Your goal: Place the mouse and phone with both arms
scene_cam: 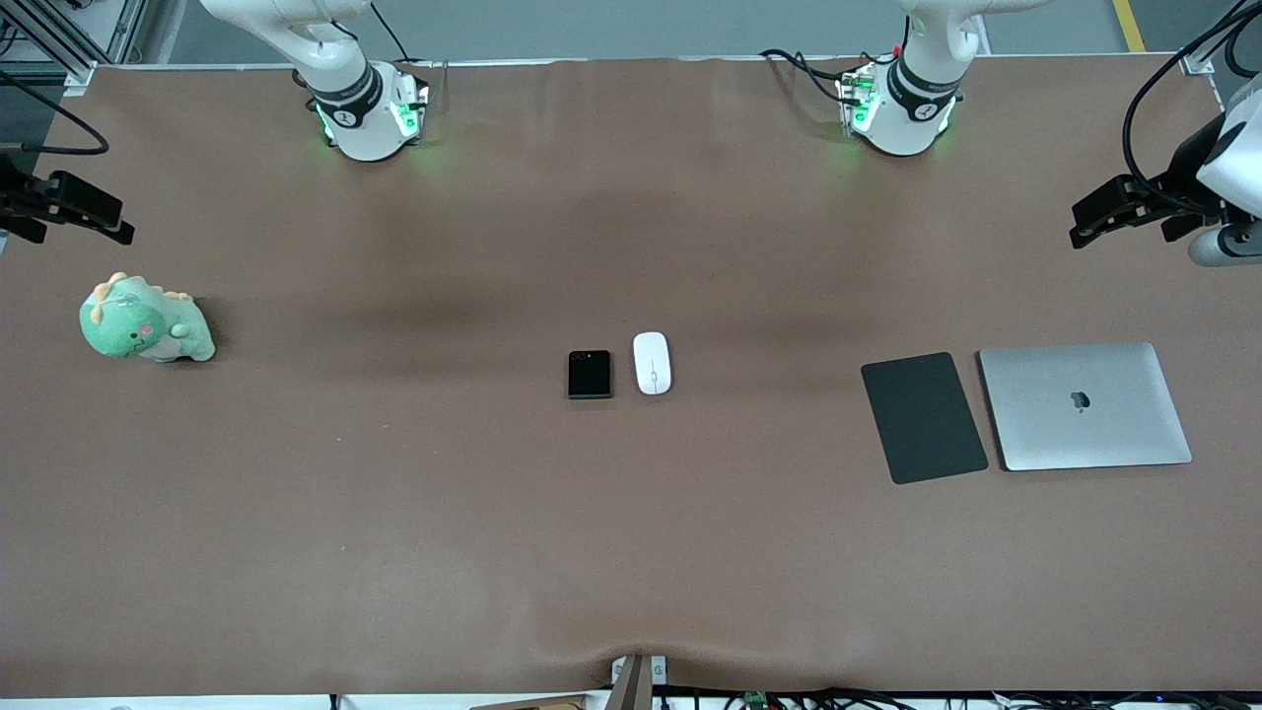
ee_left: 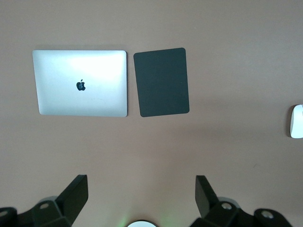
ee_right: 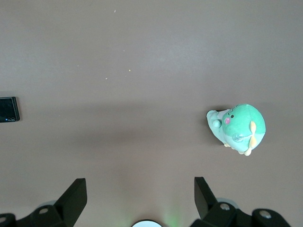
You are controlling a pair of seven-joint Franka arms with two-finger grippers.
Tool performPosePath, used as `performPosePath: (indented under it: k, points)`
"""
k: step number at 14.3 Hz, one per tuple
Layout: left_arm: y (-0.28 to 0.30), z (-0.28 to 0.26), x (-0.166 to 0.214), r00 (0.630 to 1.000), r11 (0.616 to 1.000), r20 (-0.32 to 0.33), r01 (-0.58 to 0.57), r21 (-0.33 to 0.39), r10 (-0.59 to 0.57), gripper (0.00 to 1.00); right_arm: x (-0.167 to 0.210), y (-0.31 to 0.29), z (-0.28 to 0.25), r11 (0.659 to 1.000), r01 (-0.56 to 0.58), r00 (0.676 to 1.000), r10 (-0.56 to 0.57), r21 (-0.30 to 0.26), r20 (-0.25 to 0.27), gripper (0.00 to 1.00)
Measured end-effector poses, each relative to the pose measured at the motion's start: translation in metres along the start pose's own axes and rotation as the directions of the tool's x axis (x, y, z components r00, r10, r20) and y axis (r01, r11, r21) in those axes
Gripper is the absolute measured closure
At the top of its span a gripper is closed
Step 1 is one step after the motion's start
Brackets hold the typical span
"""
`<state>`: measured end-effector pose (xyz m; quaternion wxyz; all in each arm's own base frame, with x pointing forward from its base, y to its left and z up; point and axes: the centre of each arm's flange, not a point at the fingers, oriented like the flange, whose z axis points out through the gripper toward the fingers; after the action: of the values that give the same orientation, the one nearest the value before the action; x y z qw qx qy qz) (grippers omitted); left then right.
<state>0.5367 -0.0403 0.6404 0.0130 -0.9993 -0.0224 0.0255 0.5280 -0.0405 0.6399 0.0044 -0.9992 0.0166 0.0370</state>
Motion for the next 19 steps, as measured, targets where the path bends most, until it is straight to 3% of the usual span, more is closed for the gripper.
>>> performPosePath:
  k: [7, 13, 19]
  points:
    - [0.006, 0.001, 0.0, 1.0, 1.0, 0.004, -0.011, 0.001, 0.011, 0.0, 0.0, 0.001, 0.001, 1.0, -0.001, 1.0, 0.001, 0.0, 0.003, 0.0]
    - [0.018, 0.042, 0.03, 0.997, 0.999, 0.075, -0.034, -0.005, 0.034, 0.0, 0.0, 0.001, 0.002, 1.0, -0.001, 1.0, 0.001, 0.0, 0.004, 0.0]
    - [0.095, 0.101, 0.064, 0.993, 0.995, 0.065, -0.096, -0.019, 0.097, 0.0, 0.0, 0.001, 0.002, 1.0, -0.001, 1.0, 0.001, 0.0, 0.005, 0.0]
